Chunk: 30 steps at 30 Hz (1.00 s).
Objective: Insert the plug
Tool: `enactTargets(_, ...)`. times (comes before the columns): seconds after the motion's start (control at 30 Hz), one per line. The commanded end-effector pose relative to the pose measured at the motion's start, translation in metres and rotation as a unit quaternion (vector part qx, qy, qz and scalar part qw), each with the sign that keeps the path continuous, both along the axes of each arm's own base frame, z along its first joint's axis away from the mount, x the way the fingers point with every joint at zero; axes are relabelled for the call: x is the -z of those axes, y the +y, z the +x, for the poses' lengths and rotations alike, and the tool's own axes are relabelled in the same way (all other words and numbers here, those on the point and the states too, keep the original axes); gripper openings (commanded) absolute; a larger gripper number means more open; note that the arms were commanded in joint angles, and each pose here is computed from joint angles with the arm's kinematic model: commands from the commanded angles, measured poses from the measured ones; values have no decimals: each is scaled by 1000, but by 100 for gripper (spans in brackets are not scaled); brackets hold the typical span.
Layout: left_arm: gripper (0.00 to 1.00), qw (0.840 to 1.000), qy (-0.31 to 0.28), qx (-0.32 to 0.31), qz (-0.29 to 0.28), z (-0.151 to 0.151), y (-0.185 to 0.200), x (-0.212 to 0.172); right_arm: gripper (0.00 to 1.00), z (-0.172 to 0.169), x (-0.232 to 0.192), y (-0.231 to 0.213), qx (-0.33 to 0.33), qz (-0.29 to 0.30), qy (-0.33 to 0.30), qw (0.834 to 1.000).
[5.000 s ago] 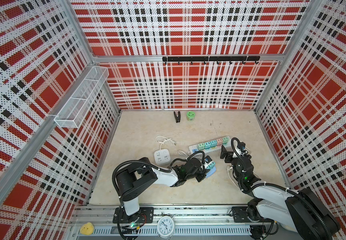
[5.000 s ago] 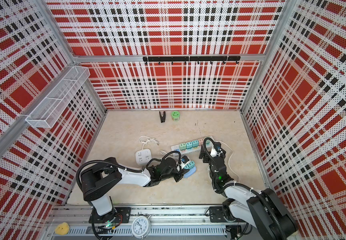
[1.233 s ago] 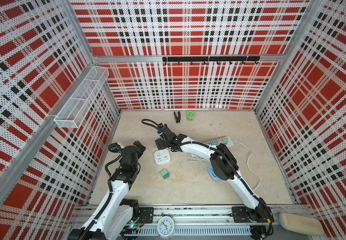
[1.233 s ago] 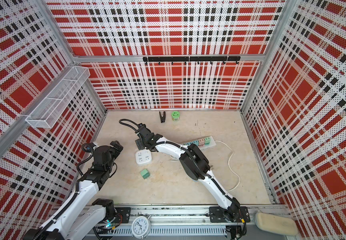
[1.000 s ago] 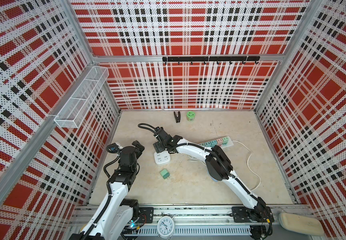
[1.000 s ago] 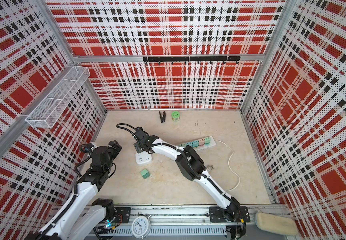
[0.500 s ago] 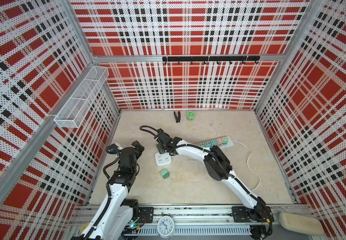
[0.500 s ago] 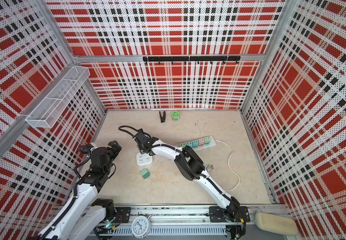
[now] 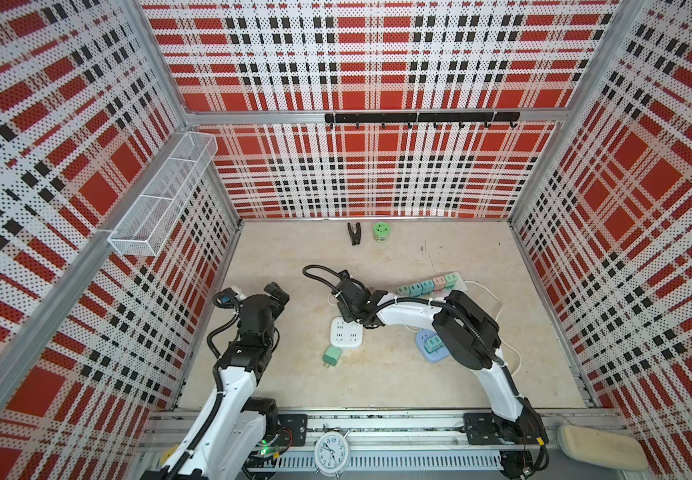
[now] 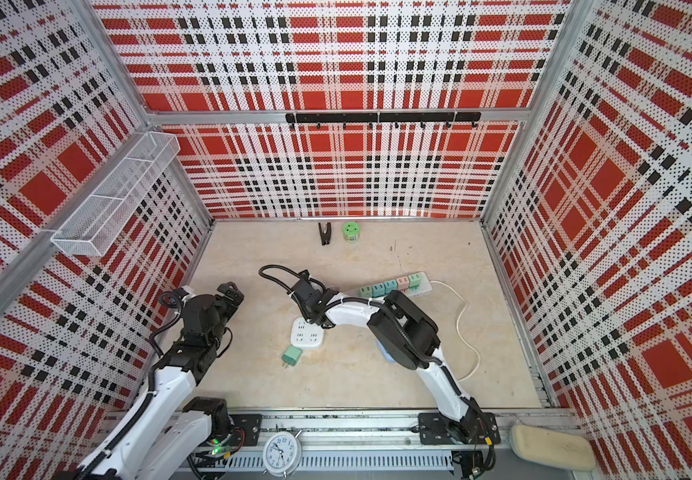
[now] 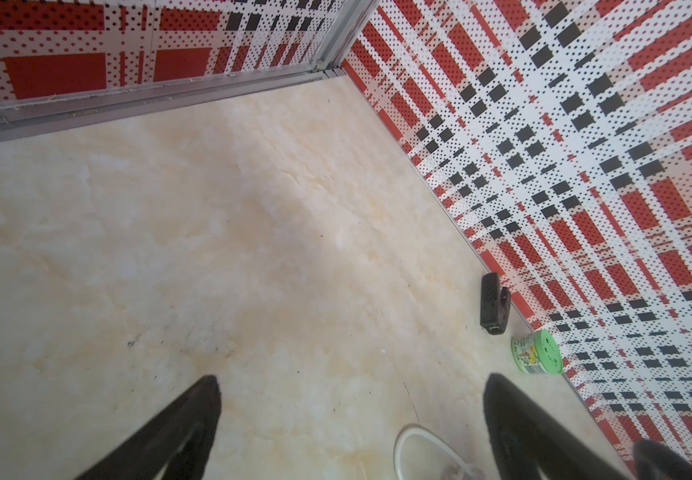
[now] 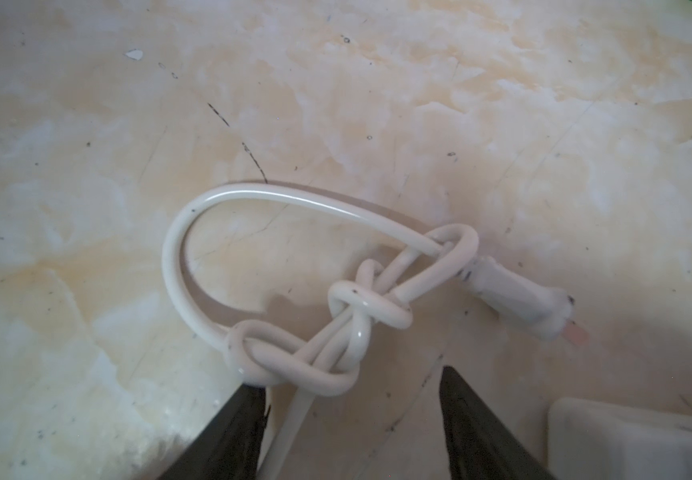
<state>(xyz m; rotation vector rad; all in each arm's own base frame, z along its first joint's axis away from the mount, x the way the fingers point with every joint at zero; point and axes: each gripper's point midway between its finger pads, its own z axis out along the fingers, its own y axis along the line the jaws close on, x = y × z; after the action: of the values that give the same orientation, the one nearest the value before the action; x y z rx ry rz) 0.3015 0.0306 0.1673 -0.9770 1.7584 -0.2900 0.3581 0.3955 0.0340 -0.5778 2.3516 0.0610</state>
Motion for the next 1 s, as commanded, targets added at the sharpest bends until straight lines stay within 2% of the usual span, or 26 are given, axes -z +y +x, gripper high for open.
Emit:
enactTargets(0.0, 99, 1000, -7, -7, -6, 2, 3, -2, 66, -7, 2, -12, 9, -3, -6, 1000)
enactTargets(0.2, 99, 1000, 0, -4, -9, 3, 1, 4, 64, -25, 2, -6, -21, 39, -2, 999)
enactTargets(0.33, 99, 1000, -8, -4, -10, 3, 1, -2, 63, -32, 4, 5, -56, 25, -9, 998)
enactTargets(0.43, 99, 1000, -10, -6, -10, 3, 2, -3, 55, -36, 4, 14, -84, 9, -21, 996)
enactTargets(0.53, 99, 1000, -6, -5, -8, 3, 2, -1, 46, -41, 5, 20, -110, 18, -22, 993)
enactTargets(0.77, 99, 1000, -4, 1, -12, 4, 0, 0, 37, -54, 12, 38, -156, 49, 1, 987)
enactTargets(0.83, 99, 1000, -8, -3, -11, 4, 1, -2, 38, -54, 6, 40, -155, 49, -10, 987)
enactTargets(0.9, 99, 1000, -12, -8, -11, 4, 3, -5, 44, -54, -8, 41, -152, 48, -28, 987)
enactTargets(0.97, 99, 1000, -11, -13, -10, 3, 4, -4, 54, -56, -24, 43, -152, 45, -45, 986)
